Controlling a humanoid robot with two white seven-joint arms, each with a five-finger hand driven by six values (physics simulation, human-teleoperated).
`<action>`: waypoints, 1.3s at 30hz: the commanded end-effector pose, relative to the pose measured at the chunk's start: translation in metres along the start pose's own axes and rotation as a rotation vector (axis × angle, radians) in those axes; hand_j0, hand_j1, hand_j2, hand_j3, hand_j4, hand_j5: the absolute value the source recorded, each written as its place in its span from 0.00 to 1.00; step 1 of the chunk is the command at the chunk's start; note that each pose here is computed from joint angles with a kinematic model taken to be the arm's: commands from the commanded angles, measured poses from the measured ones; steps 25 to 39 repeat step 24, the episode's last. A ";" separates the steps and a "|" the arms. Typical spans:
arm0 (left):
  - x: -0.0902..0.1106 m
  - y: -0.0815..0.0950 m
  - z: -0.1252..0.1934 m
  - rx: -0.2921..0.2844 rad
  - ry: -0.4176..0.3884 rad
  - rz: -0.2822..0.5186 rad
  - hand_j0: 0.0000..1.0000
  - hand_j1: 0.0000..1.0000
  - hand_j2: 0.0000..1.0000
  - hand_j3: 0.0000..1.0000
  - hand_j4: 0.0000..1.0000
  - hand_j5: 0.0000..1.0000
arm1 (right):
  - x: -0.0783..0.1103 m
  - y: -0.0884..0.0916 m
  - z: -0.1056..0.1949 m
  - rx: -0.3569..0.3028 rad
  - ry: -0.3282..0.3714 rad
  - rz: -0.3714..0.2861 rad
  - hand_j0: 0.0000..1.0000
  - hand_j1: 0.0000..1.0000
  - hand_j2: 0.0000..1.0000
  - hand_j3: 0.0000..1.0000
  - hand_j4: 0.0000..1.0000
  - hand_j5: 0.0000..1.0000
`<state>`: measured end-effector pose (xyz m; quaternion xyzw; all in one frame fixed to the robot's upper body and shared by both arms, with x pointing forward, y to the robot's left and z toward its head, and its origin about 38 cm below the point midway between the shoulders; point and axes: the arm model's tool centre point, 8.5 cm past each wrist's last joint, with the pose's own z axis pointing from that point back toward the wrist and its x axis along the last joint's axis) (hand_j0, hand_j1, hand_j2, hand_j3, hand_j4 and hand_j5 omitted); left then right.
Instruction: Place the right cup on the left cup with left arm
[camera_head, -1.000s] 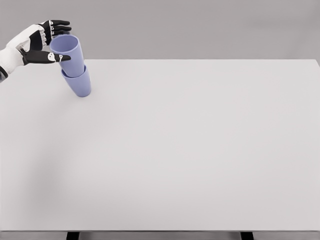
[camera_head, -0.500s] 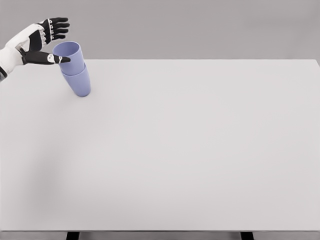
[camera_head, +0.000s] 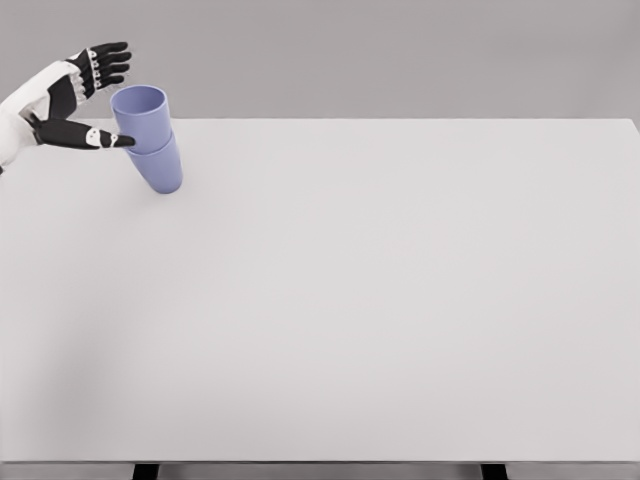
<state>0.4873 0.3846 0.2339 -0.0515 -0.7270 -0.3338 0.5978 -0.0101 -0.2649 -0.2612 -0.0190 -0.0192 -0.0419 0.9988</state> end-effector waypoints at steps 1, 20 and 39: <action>0.022 0.012 0.006 0.025 -0.055 -0.030 1.00 1.00 1.00 1.00 1.00 1.00 | 0.000 0.000 0.000 0.000 0.000 0.000 1.00 1.00 1.00 1.00 1.00 1.00; 0.025 -0.029 0.089 0.062 -0.130 -0.063 1.00 1.00 1.00 1.00 1.00 1.00 | 0.000 0.000 0.000 0.000 0.000 0.000 1.00 1.00 1.00 1.00 1.00 1.00; 0.022 -0.037 0.097 0.054 -0.120 -0.057 1.00 1.00 1.00 1.00 1.00 1.00 | 0.000 0.000 0.000 0.000 0.000 0.000 1.00 1.00 1.00 1.00 1.00 1.00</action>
